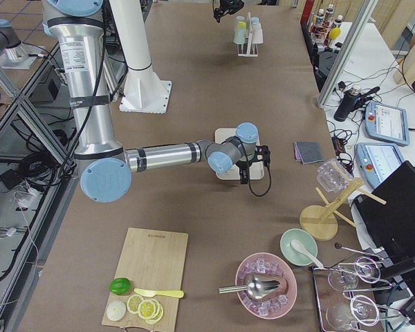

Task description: Pick up and place green cup on tray

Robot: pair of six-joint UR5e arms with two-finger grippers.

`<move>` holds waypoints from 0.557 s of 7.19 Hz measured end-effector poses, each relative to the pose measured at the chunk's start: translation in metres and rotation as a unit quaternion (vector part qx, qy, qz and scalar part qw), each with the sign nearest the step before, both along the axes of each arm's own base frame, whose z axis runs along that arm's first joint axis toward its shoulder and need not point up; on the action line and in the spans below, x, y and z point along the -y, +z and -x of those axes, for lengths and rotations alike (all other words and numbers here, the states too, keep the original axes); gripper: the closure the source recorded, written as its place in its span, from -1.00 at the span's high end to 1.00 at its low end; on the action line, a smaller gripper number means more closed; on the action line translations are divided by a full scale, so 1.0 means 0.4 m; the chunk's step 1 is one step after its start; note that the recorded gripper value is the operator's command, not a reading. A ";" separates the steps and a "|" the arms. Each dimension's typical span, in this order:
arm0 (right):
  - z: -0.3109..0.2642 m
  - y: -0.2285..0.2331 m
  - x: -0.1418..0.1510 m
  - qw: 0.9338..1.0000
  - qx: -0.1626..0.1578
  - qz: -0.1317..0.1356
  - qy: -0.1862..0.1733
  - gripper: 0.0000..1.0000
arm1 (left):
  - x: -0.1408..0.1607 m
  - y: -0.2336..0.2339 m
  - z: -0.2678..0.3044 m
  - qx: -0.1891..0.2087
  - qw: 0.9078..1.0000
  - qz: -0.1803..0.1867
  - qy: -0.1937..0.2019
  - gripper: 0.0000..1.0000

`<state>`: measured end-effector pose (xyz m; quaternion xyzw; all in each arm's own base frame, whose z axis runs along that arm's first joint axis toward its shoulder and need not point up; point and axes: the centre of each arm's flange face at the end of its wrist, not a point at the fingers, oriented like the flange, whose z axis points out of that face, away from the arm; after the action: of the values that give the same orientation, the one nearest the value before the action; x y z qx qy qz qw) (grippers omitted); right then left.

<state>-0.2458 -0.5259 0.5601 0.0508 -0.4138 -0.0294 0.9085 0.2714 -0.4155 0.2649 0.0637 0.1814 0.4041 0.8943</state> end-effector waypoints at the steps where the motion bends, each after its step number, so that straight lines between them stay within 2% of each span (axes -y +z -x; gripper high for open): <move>1: -0.003 0.007 -0.004 1.000 0.000 -0.002 -0.002 0.51 | -0.060 -0.003 -0.068 0.026 0.999 -0.039 0.018 0.95; 2: -0.009 0.018 -0.008 1.000 0.001 -0.007 -0.005 0.51 | -0.106 0.002 -0.131 0.059 0.993 -0.093 0.038 0.95; 3: -0.018 0.025 -0.013 1.000 0.005 -0.014 -0.006 0.47 | -0.148 0.020 -0.193 0.099 0.981 -0.158 0.058 0.95; 4: -0.033 0.033 -0.017 1.000 0.010 -0.022 -0.004 0.44 | -0.192 0.039 -0.250 0.135 0.963 -0.222 0.077 0.95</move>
<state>-0.2328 -0.5190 0.5732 0.0694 -0.4223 -0.0418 0.9028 0.3713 -0.3386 0.2804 0.1912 -0.0308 0.5065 0.8402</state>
